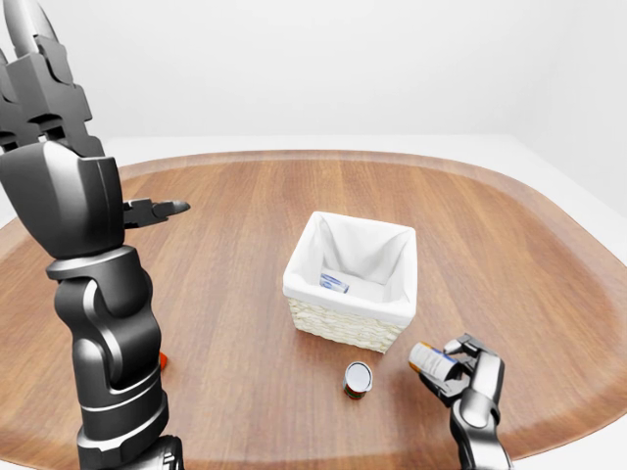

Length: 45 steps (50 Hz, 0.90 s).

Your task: Pick up the alphabet soup and the cream cheese box, and put them in the basket.

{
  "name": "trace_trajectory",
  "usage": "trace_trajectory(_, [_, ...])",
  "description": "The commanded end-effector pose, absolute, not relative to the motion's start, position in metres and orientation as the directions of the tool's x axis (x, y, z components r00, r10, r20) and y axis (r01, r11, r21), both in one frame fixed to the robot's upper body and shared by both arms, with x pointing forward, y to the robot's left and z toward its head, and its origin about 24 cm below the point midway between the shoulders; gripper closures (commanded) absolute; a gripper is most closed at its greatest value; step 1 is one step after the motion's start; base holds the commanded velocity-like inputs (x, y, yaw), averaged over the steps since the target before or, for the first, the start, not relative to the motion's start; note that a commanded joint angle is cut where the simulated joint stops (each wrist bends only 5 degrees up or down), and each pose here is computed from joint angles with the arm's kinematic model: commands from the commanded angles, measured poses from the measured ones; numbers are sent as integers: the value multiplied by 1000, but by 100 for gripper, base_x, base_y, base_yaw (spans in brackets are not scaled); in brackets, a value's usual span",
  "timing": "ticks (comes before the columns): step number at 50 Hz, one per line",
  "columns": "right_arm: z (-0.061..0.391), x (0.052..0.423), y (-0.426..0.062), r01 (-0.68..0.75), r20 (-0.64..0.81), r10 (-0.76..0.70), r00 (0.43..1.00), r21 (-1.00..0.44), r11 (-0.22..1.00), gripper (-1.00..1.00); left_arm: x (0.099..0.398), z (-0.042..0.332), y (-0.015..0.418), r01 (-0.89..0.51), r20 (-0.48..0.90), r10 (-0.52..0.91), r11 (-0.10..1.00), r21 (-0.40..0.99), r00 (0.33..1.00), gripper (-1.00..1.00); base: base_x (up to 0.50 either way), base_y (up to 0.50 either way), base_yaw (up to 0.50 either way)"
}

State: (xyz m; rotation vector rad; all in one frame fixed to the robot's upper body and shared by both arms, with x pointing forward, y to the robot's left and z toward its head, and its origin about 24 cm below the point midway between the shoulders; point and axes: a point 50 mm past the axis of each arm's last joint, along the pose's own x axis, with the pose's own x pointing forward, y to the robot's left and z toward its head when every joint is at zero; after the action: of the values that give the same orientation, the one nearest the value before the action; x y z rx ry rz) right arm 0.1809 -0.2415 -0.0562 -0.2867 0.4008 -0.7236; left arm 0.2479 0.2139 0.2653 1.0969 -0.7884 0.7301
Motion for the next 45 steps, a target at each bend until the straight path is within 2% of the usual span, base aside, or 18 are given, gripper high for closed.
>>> trace_trajectory(1, [-43, 189, -245, 623, -210, -701, 682, -335, 707, 100, 247, 266, 214, -829, 841, 119, 290, 478, 527, -100, 0, 0, 0])
trace_trajectory(12, [-26, 197, -245, 651, -147, -703, 696, -283, 704, 100, 249, 264, 215, -829, 841, 127, 297, 474, 527, -100, 0, 0, 0])
trace_trajectory(45, [13, 200, -260, 735, -9, -747, 665, -170, 656, 100, 247, 265, 214, -829, 842, 123, 296, 474, 525, -100, 0, 0, 0])
